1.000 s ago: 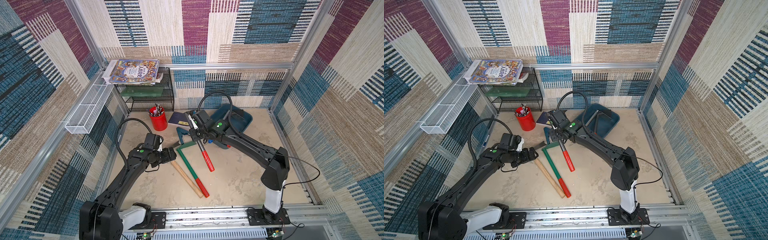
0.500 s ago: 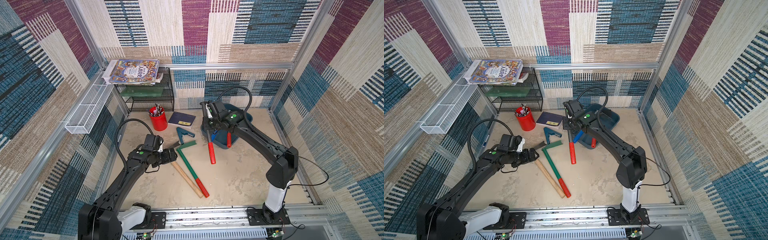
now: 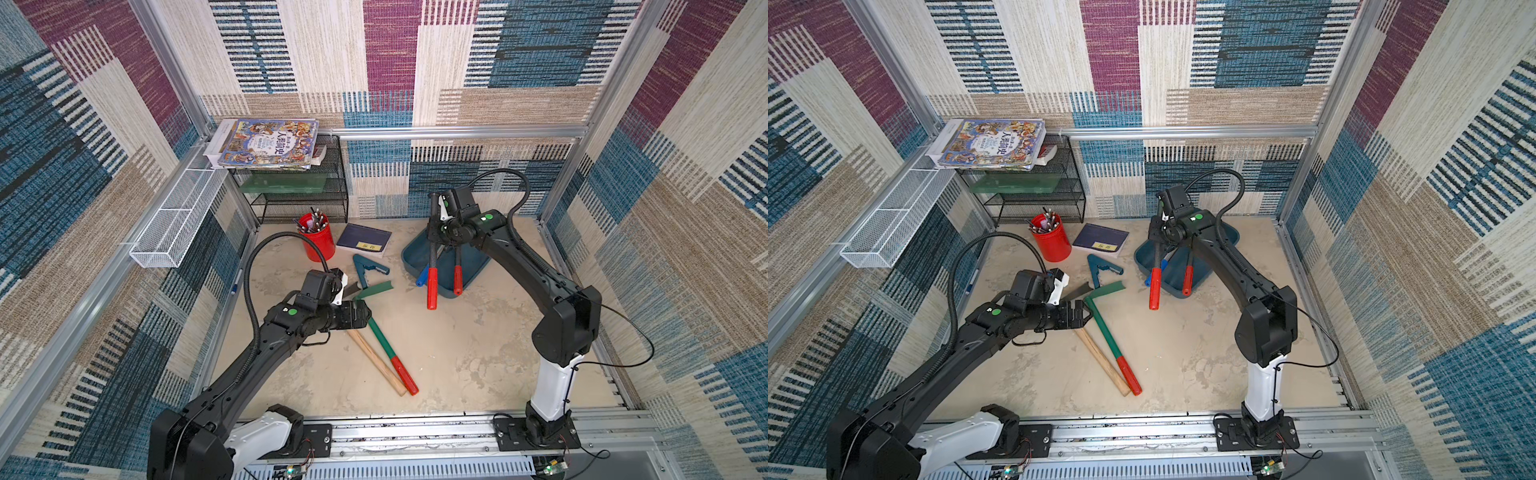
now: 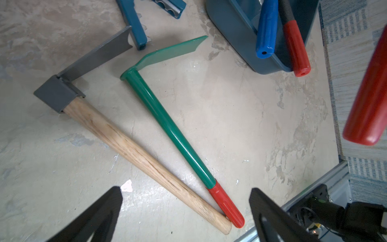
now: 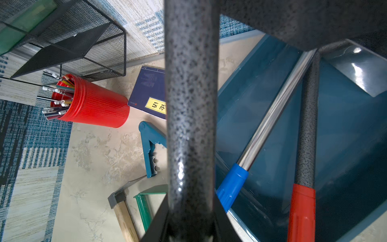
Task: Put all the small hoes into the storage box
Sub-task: Place the hoe in the storage box.
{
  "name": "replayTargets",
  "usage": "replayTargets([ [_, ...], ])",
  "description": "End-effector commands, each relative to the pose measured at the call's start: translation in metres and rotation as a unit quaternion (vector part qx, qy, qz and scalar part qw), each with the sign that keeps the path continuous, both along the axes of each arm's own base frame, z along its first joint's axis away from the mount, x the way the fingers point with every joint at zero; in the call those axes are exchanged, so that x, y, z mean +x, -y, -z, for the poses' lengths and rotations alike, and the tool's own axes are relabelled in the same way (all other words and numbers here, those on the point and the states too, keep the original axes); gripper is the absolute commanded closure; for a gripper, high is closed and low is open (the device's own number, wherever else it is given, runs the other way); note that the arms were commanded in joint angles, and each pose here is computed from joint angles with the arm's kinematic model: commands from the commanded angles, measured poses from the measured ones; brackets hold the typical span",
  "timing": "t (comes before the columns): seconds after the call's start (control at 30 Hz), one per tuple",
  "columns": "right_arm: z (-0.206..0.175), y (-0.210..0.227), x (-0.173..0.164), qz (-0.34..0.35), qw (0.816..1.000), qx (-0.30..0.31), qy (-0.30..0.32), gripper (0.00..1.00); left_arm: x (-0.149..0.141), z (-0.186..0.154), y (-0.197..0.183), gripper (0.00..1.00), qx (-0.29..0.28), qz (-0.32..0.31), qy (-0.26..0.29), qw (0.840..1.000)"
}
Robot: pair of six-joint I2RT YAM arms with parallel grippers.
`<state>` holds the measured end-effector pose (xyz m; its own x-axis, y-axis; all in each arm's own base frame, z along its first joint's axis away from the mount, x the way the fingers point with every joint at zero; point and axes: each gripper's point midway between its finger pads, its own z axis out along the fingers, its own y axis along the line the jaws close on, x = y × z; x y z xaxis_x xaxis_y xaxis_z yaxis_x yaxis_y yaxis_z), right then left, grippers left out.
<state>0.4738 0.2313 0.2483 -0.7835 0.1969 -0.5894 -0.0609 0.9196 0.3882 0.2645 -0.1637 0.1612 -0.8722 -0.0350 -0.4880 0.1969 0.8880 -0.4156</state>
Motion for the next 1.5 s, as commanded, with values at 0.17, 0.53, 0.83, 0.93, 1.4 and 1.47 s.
replayTargets([
  [0.17,0.0,0.013,0.024,0.029,0.999,0.025,-0.009,1.0,0.005,-0.009,0.017,0.01,0.029,0.04,0.042,0.998],
  [0.53,0.016,0.04,0.05,0.067,0.997,0.026,-0.026,1.0,0.002,-0.009,0.026,0.01,0.046,0.06,0.053,0.996],
  [0.83,0.03,0.048,0.066,0.088,0.994,0.051,-0.051,1.0,0.0,-0.008,0.03,0.02,0.051,0.062,0.053,0.995],
  [0.93,0.037,0.055,0.072,0.099,0.992,0.048,-0.056,1.0,-0.001,-0.007,0.031,0.02,0.052,0.063,0.052,0.995],
  [1.4,0.065,0.091,0.097,0.124,0.988,0.051,-0.074,1.0,-0.002,-0.003,0.031,0.01,0.056,0.063,0.049,0.995],
  [1.47,0.07,0.092,0.099,0.123,0.988,0.053,-0.077,1.0,-0.002,-0.003,0.031,0.01,0.057,0.062,0.049,0.995],
])
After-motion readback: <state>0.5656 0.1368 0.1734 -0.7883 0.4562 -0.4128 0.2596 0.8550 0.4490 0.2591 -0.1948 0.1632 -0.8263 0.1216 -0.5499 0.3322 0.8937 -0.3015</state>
